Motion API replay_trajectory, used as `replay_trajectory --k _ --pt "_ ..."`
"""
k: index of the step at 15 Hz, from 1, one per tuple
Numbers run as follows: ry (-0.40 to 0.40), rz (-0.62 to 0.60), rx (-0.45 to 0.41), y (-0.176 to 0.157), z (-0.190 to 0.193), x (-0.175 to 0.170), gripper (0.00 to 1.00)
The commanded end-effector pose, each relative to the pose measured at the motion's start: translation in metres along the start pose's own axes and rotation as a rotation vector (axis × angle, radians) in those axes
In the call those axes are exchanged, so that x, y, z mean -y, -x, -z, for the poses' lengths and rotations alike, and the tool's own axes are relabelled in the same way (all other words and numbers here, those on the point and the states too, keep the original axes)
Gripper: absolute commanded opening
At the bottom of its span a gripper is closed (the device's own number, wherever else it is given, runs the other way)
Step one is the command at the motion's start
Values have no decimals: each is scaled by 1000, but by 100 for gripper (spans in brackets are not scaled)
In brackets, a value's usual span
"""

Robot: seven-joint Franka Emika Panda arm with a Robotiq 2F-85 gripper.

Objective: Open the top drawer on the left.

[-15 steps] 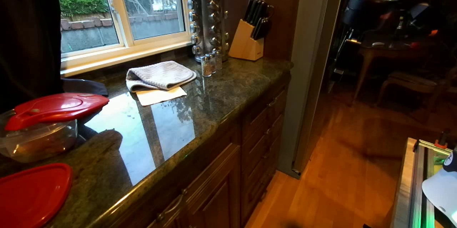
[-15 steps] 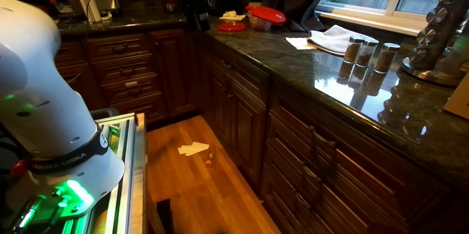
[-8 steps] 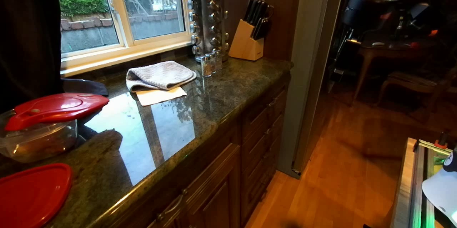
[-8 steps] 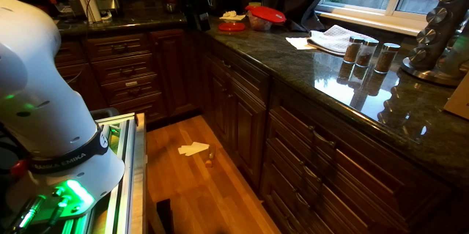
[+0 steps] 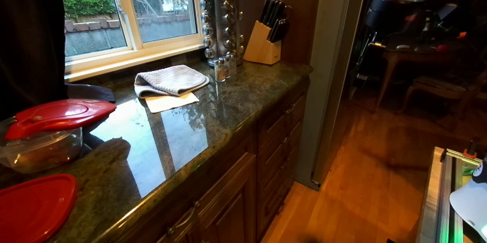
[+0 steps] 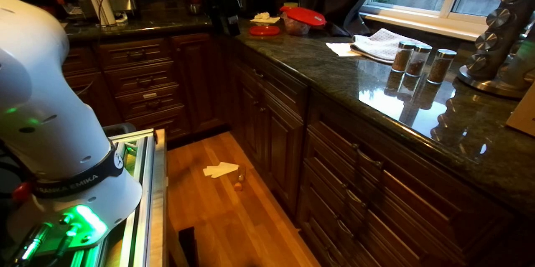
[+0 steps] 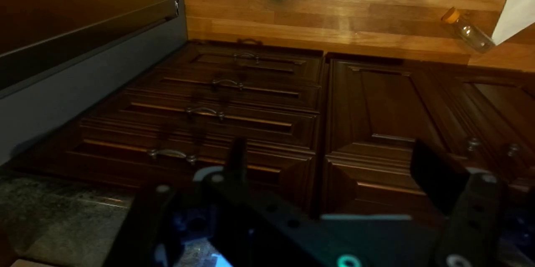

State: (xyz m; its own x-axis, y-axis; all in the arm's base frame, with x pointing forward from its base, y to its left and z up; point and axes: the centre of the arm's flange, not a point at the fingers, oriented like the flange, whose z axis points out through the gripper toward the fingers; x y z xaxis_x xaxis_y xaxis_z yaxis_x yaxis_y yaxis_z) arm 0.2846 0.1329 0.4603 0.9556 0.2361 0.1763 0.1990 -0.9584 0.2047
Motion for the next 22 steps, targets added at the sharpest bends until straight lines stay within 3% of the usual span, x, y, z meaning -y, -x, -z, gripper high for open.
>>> replay_trajectory --k 1,11,15,18,19,22 --pt "-45 157 100 -12 -25 14 100" --pt "-84 635 280 -24 -116 117 100" --pt "-39 838 317 -37 -131 165 100" --pt "13 992 297 -52 -132 185 100" --pt "-11 897 291 -32 -126 169 100" --pt "-6 954 289 -44 -131 180 100"
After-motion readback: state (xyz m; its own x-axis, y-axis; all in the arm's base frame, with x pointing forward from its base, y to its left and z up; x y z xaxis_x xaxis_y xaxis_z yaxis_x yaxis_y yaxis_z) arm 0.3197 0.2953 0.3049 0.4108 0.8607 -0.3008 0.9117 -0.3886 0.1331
